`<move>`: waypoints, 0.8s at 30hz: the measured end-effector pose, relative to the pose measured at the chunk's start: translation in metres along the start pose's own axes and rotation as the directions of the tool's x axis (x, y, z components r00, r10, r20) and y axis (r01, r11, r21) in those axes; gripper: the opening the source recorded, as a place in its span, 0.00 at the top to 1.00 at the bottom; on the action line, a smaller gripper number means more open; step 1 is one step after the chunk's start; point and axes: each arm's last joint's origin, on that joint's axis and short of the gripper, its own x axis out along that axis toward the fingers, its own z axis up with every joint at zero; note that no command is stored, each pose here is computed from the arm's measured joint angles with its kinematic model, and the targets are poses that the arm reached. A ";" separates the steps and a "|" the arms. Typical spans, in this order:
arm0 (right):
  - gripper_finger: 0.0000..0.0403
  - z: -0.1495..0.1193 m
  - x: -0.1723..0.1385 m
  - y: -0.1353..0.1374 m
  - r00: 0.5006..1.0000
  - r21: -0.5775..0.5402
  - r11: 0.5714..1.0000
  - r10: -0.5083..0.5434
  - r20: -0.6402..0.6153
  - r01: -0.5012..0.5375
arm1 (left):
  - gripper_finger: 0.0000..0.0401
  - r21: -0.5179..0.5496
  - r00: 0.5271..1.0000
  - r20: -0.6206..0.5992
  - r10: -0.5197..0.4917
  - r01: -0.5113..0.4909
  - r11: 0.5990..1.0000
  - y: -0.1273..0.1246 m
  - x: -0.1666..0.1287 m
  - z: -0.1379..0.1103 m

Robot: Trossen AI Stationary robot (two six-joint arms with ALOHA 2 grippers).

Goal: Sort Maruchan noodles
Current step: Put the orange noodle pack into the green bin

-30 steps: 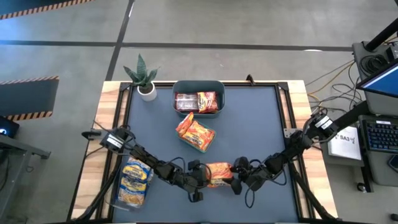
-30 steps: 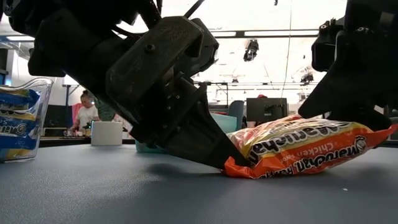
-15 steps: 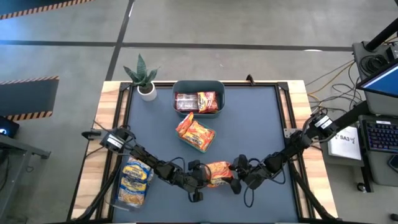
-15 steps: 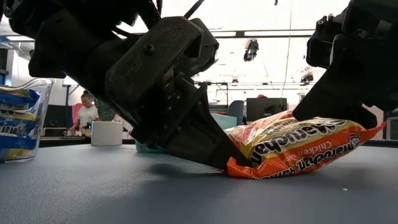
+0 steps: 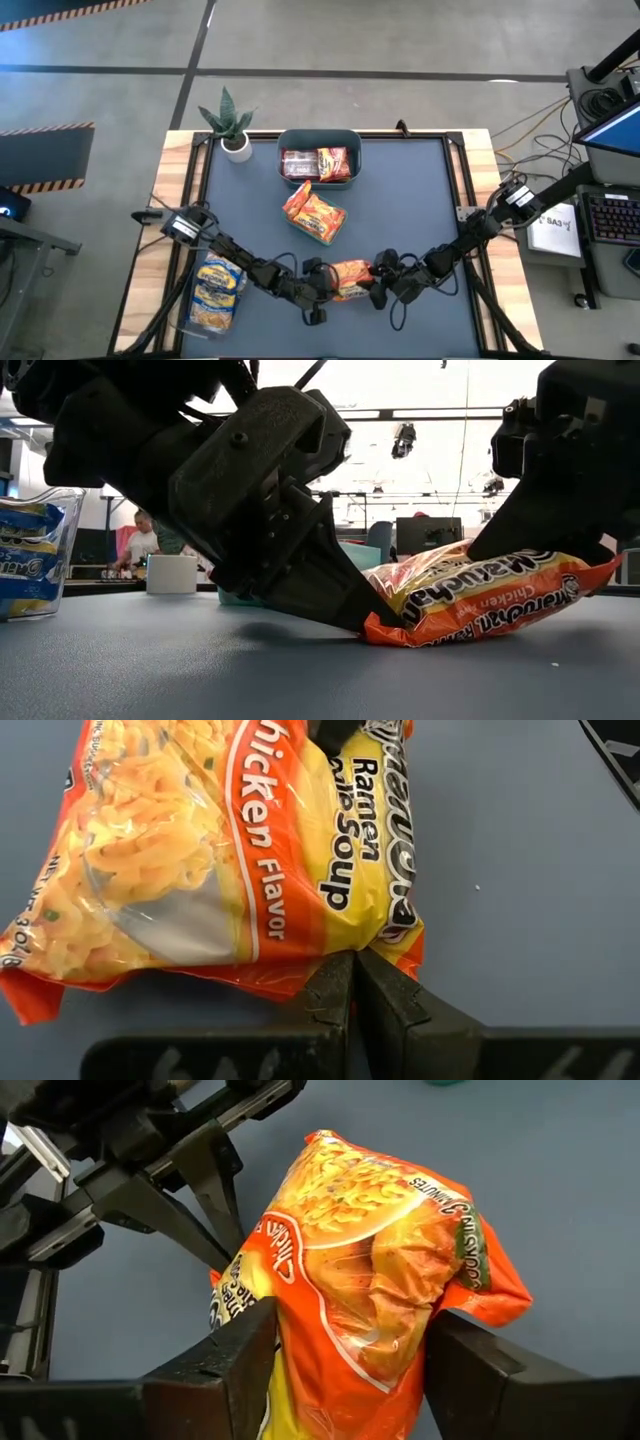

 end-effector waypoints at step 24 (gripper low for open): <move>0.52 0.008 -0.001 0.023 0.996 -0.250 0.967 0.071 0.051 -0.056 | 0.83 0.039 1.000 -0.002 0.023 -0.023 0.999 -0.005 -0.020 0.015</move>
